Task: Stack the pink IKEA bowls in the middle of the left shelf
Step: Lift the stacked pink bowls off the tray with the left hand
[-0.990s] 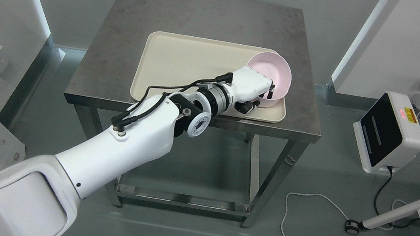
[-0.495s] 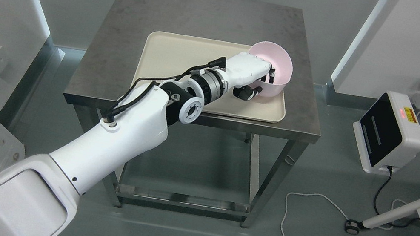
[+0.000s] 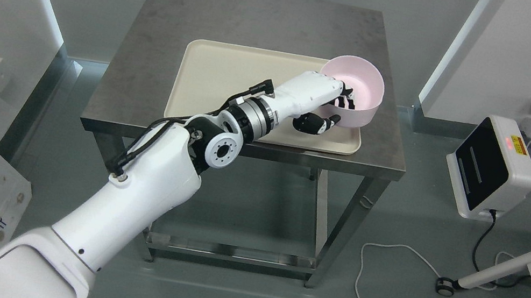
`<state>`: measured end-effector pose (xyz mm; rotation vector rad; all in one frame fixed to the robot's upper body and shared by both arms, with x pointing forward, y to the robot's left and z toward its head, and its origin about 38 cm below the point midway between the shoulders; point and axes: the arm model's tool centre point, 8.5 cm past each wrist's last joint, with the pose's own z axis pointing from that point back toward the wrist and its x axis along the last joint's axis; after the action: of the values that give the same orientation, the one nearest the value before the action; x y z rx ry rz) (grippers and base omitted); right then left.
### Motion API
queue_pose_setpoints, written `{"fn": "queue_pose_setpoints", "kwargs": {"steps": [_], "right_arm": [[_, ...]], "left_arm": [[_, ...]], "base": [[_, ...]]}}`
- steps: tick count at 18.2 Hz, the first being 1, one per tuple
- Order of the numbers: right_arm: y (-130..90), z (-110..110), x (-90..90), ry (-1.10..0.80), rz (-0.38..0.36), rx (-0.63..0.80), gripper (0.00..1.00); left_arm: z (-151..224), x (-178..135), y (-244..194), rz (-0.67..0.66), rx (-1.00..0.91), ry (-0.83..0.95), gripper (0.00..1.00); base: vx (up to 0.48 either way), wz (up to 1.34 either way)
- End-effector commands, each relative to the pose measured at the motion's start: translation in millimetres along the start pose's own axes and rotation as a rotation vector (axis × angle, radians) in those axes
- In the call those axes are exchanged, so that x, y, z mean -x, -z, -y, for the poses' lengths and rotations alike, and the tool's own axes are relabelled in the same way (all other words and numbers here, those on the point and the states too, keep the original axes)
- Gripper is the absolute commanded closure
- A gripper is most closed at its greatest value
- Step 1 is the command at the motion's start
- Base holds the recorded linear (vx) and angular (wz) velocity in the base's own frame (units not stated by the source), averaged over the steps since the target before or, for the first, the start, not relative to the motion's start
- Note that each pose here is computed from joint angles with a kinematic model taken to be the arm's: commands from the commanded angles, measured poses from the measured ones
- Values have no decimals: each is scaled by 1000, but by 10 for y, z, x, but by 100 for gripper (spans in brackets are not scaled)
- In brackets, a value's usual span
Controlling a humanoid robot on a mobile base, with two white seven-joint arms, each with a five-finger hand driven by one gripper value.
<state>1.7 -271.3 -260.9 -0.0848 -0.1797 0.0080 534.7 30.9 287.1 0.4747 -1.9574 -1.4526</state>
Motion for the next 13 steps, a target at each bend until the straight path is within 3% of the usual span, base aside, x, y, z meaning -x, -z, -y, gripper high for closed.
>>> {"fn": "queue_pose_setpoints", "kwargs": {"steps": [1,7,13], "right_arm": [[-2,114,0,-3,0,17,0],[-2,114,0,-3,0,17,0],[-2,114,0,-3,0,17,0]], "left_arm": [[-1010,57,-790,34,-347,13,98],[-1472,258,-1276,111,-351,166,98],[-1259,220,-1401,220,-291,211,98]], "base": [[0,0],[5,17],[11,-14]]}}
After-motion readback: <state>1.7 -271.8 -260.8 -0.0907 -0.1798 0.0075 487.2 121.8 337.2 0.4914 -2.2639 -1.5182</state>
